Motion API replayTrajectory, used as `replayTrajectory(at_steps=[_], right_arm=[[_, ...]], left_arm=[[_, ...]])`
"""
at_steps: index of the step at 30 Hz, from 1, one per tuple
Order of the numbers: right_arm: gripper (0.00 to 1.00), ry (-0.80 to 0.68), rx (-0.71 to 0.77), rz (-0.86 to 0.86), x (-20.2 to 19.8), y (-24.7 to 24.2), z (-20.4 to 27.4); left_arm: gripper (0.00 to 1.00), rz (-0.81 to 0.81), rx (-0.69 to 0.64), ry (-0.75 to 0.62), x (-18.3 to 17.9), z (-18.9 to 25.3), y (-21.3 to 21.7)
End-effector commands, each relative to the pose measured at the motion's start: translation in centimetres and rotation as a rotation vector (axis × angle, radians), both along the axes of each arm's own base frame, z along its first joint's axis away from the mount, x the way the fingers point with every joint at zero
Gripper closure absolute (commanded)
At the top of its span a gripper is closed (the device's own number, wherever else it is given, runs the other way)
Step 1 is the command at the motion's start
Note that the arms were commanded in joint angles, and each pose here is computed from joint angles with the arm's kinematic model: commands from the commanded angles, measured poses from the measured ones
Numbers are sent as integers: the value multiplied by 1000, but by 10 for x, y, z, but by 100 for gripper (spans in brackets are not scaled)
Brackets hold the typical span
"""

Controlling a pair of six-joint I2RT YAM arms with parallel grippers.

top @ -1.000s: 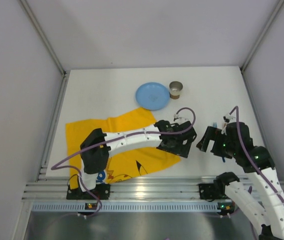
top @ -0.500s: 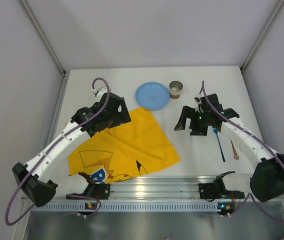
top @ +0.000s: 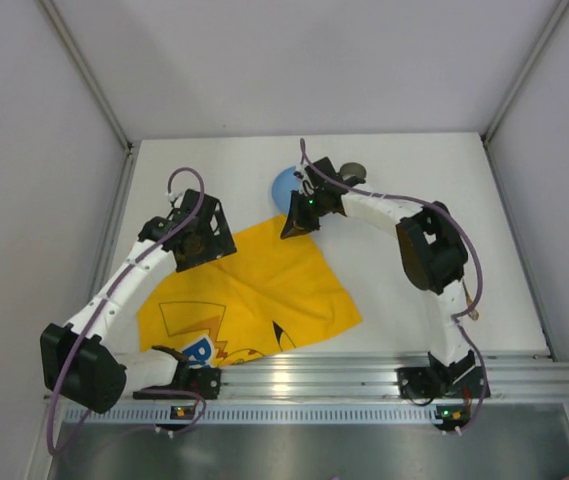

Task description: Set the dinner table for one person

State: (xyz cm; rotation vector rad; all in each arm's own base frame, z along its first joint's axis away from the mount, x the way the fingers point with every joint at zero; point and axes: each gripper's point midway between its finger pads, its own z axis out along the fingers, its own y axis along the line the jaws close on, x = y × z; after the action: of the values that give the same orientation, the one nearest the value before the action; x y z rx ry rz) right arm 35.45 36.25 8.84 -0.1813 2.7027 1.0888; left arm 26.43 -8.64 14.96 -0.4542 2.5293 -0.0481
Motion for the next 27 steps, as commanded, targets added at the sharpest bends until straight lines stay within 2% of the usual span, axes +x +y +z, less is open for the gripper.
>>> replayTrajectory(at_steps=[1,5,7,10,11,13,14,15,16,18,23,26,27], right_arm=[[100,26,41,4,12,24,-9],[100,27,-9,-30,20,11,-29],[100,50,-49,-46,12,-4,-44],[100,56,-127,-89,-2,-43,-58],[100,18,-142,-122,2,-59,-48],[100,51,-205,-150,-19,-90,-63],[100,2,-212,-181,-16,-106,-49],[100,28,-254,-194,-34,-124,-61],[100,-13,-251,-214,-36,-134,-45],[100,0,-299,-260,-51,-162,-52],[100,-46,-313,-339,-55,-195,-33],[100,-57,-408,-405,-47,-220,-27],[100,-11,-475,-423,-58,-234,-31]], left_arm=[[1,-35,-32,-18,7,-1,1],[2,-37,-13,-3,7,-3,11],[1,-35,-1,5,9,-3,18],[1,-34,7,17,12,-6,24],[2,-34,9,18,14,-6,25],[2,-33,9,25,19,-8,26],[2,-33,6,20,23,-8,26],[2,-32,5,22,25,-9,25],[3,-34,1,23,29,-9,23],[3,-39,-5,18,35,-8,21],[4,-44,-18,15,49,-9,15],[6,-50,-20,23,52,-10,14],[6,-56,-22,29,53,-11,12]])
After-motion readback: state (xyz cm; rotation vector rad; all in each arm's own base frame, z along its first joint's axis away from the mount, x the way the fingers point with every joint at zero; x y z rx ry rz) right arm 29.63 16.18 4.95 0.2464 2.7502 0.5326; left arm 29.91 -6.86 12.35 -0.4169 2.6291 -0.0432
